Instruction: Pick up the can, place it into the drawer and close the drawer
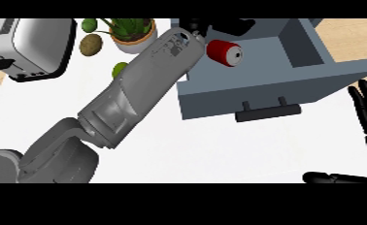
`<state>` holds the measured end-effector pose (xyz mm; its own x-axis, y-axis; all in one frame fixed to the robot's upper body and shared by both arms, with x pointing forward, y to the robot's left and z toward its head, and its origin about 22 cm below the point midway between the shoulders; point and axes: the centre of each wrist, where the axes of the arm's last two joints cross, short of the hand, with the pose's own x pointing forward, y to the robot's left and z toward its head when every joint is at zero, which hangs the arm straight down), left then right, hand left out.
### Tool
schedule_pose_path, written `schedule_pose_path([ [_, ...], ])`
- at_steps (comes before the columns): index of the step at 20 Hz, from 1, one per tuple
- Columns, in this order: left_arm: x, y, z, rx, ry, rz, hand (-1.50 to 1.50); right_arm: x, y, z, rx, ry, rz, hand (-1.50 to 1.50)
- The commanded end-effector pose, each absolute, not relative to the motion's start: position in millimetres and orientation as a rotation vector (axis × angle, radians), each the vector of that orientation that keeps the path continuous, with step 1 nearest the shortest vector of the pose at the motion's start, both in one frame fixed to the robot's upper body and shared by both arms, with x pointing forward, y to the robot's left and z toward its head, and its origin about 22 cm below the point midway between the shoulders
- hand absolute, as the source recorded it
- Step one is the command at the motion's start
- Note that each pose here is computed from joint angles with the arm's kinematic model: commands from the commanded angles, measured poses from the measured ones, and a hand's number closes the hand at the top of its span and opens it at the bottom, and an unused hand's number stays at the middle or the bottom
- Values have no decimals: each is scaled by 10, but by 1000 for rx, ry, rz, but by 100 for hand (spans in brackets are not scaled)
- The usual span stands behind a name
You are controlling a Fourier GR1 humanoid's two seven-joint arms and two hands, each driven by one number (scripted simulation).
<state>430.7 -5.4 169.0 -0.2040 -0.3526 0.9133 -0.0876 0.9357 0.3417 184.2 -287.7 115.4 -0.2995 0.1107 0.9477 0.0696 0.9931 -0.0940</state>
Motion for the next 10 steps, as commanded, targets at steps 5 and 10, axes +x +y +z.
schedule_pose_path([
  [5,4291,-65,1665,337,-1772,-196,-150,1784,-2895,1225,-132,-1896,57,-150],
  [10,4267,-49,1582,319,-1758,-153,-150,1784,-2931,1385,-290,-1983,168,-150],
])
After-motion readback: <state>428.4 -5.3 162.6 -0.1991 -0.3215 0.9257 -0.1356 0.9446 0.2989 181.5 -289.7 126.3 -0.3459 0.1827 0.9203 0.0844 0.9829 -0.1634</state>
